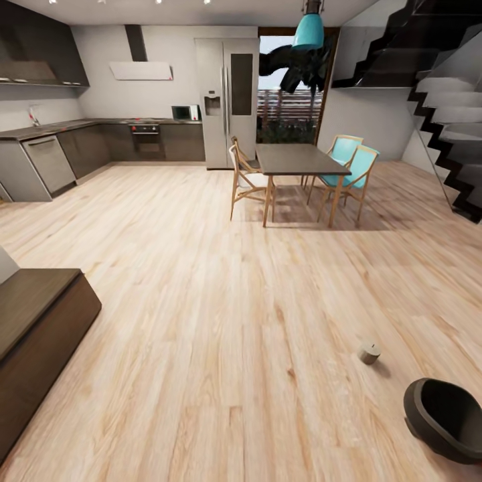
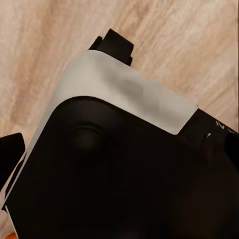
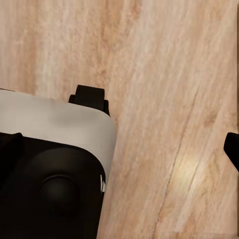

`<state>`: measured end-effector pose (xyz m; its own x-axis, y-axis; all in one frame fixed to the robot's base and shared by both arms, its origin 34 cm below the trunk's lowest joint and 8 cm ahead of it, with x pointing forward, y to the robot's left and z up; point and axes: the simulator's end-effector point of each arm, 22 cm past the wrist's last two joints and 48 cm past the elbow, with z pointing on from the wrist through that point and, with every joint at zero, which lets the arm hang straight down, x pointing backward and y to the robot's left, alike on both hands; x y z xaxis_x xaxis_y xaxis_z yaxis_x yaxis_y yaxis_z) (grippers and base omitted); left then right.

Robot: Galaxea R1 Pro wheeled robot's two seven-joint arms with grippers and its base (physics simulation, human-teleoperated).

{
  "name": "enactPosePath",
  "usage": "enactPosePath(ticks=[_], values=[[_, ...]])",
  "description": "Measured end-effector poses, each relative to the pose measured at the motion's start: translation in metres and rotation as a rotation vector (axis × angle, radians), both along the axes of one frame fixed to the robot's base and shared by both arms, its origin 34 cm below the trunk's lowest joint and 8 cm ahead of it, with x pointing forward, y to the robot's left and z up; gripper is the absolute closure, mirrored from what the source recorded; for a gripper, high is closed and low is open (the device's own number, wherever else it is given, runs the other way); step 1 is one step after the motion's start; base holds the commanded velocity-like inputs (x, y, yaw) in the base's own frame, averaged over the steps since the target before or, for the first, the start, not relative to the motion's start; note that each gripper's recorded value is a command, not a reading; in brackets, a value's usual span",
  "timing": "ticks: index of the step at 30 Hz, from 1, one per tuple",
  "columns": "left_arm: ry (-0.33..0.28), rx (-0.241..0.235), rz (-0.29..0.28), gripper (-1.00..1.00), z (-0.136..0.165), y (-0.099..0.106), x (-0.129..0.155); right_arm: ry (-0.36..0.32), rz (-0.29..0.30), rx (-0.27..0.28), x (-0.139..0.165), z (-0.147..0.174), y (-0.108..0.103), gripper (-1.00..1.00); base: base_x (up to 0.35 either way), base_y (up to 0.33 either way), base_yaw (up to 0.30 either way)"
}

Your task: Place each of the two pumpkins and all three candles from the living room inside a cabinet in the living room (use any cabinet), then make sure every cabinet is closed, and position the cauldron so it is next to a table in the living room.

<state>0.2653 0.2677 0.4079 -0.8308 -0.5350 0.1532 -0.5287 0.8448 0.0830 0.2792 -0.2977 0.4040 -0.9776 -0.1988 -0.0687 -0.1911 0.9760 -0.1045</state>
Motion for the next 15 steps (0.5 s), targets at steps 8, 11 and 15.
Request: enactPosePath(ticks=[8, 11, 15], values=[[0.001, 0.001, 0.0, -1.0, 0.0, 0.0011, -0.0001, -0.001, 0.0, 0.0, 0.0002, 0.0, 0.0, -1.0, 0.328, 0.0, 0.0], [0.001, 0.001, 0.0, -1.0, 0.0, 0.0011, -0.0001, 0.0, 0.0, 0.0, 0.0001, 0.0, 0.0, -1.0, 0.328, 0.0, 0.0], [0.0, 0.001, 0.0, -1.0, 0.0, 0.0011, -0.0001, -0.001, 0.0, 0.0, 0.0001, 0.0, 0.0, -1.0, 0.328, 0.0, 0.0]])
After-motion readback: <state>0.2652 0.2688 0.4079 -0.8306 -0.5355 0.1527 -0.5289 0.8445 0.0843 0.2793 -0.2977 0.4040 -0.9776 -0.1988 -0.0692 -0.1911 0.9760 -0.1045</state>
